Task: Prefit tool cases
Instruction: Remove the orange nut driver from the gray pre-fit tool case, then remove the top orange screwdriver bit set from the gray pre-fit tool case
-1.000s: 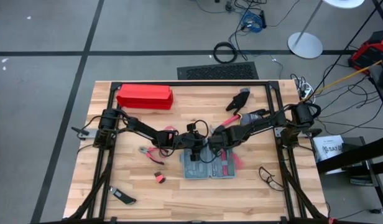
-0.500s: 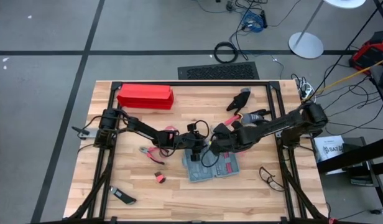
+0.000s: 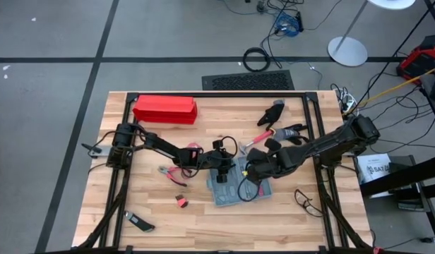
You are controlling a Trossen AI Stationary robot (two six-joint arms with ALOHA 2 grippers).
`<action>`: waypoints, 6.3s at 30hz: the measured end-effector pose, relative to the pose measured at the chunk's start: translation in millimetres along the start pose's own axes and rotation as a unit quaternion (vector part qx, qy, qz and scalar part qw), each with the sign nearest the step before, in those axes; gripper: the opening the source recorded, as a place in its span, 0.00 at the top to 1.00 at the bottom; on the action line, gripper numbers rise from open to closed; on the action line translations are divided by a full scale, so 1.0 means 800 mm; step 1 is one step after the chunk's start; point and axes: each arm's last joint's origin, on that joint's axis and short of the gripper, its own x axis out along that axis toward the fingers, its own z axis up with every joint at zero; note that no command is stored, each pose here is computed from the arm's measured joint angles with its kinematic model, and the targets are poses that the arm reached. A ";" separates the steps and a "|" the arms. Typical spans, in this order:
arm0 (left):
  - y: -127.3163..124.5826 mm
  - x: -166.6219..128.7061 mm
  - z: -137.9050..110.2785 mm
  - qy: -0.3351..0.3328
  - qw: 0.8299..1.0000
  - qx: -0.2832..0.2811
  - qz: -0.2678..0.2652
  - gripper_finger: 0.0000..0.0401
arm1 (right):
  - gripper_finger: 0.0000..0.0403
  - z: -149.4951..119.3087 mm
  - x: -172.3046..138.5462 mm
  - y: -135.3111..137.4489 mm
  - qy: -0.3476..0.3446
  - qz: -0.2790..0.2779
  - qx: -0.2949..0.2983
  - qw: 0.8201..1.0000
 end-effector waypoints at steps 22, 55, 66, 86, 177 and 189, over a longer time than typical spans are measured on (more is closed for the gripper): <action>0.000 0.000 0.001 -0.003 1.000 0.009 -0.003 0.50 | 0.64 0.005 0.055 0.009 0.114 0.083 -0.119 0.983; 0.000 0.000 -0.001 0.003 1.000 0.012 -0.004 0.50 | 0.97 -0.002 0.035 -0.035 0.139 -0.064 -0.027 0.988; -0.001 -0.001 -0.006 0.027 0.996 0.086 -0.014 0.50 | 0.90 -0.020 0.088 -0.065 0.132 -0.084 0.096 0.983; -0.016 -0.008 -0.005 0.030 0.990 0.132 -0.033 0.50 | 0.88 -0.022 0.040 -0.017 0.071 0.078 0.111 0.988; -0.017 -0.007 0.006 -0.011 0.999 0.032 -0.041 0.50 | 0.99 -0.001 0.063 0.026 0.198 0.002 0.140 0.970; -0.017 -0.007 0.006 -0.010 0.999 0.034 -0.039 0.50 | 0.71 0.003 0.071 0.031 0.199 0.035 0.097 0.975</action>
